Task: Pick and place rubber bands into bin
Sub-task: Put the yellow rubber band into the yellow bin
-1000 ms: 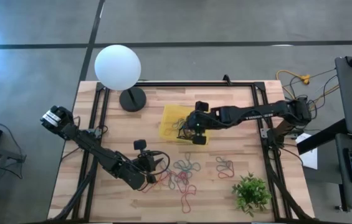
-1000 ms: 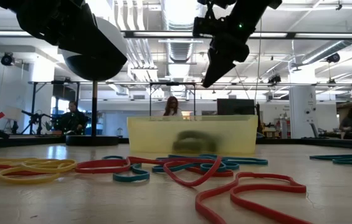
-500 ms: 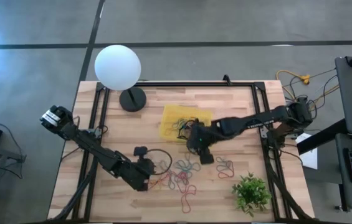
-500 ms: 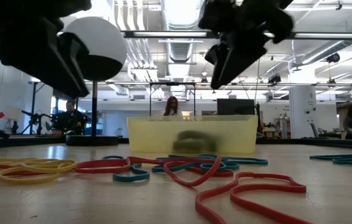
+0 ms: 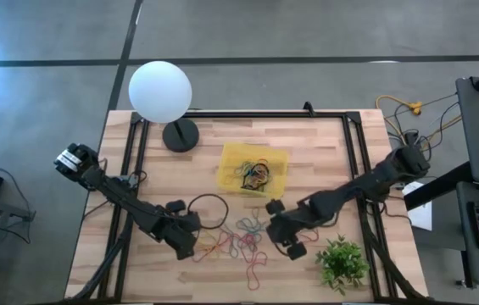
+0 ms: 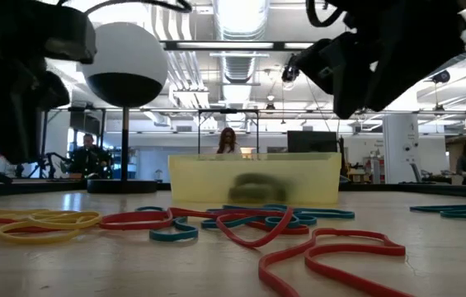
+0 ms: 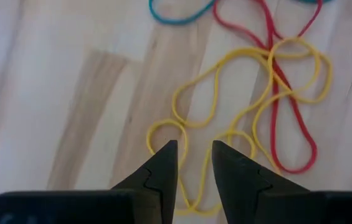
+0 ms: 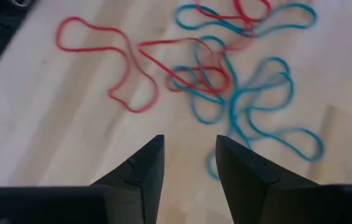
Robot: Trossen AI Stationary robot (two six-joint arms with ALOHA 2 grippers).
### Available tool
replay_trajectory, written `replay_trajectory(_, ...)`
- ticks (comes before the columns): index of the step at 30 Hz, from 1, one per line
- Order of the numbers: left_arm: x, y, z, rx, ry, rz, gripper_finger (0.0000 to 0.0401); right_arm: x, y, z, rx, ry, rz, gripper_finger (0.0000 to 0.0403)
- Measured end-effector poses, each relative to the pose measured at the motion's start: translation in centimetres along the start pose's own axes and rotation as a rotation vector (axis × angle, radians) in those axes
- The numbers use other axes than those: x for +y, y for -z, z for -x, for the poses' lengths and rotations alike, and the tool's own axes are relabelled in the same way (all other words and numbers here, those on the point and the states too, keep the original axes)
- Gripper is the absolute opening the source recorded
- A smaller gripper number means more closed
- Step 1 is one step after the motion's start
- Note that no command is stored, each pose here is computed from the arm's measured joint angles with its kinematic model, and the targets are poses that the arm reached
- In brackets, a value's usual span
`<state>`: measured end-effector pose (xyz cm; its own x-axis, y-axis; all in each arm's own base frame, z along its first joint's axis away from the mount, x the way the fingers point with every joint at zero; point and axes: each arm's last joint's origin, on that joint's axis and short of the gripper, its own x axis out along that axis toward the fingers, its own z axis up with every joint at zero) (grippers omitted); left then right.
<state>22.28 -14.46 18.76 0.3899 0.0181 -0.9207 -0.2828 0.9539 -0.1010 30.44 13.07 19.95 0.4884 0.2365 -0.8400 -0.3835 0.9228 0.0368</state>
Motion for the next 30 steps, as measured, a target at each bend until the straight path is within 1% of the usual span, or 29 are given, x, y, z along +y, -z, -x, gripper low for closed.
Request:
replay_trajectory(4, 0.1, 0.4, -0.4, 0.066, -0.010, 0.056, 0.0083, 1.7, 0.0, -0.2, -0.047, -0.028, 0.021, 0.0119)
replay_trajectory(7, 0.2, 0.7, -1.0, 0.091, -0.030, 0.077, 0.0083, 2.9, -0.1, 0.0, -0.105, -0.052, 0.062, 0.0112)
replay_trajectory(11, 0.4, 0.7, -1.8, 0.124, -0.052, 0.084, 0.0083, 4.0, -0.2, 1.1, -0.187, -0.076, 0.123, 0.0103)
replay_trajectory(16, 0.9, 0.5, -2.7, 0.144, -0.088, 0.101, 0.0083, 4.8, -0.2, 2.7, -0.249, -0.088, 0.148, 0.0092)
replay_trajectory(22, 1.3, 0.3, -3.9, 0.166, -0.122, 0.116, 0.0083, 5.4, 0.8, 4.2, -0.293, -0.064, 0.167, 0.0082)
replay_trajectory(26, 1.2, 0.2, -4.3, 0.188, -0.121, 0.124, 0.0083, 5.7, 1.3, 5.1, -0.328, -0.073, 0.165, 0.0077)
replay_trajectory(30, 1.2, 0.1, -4.2, 0.191, -0.114, 0.123, 0.0083, 5.7, 1.8, 5.4, -0.351, -0.063, 0.166, 0.0074)
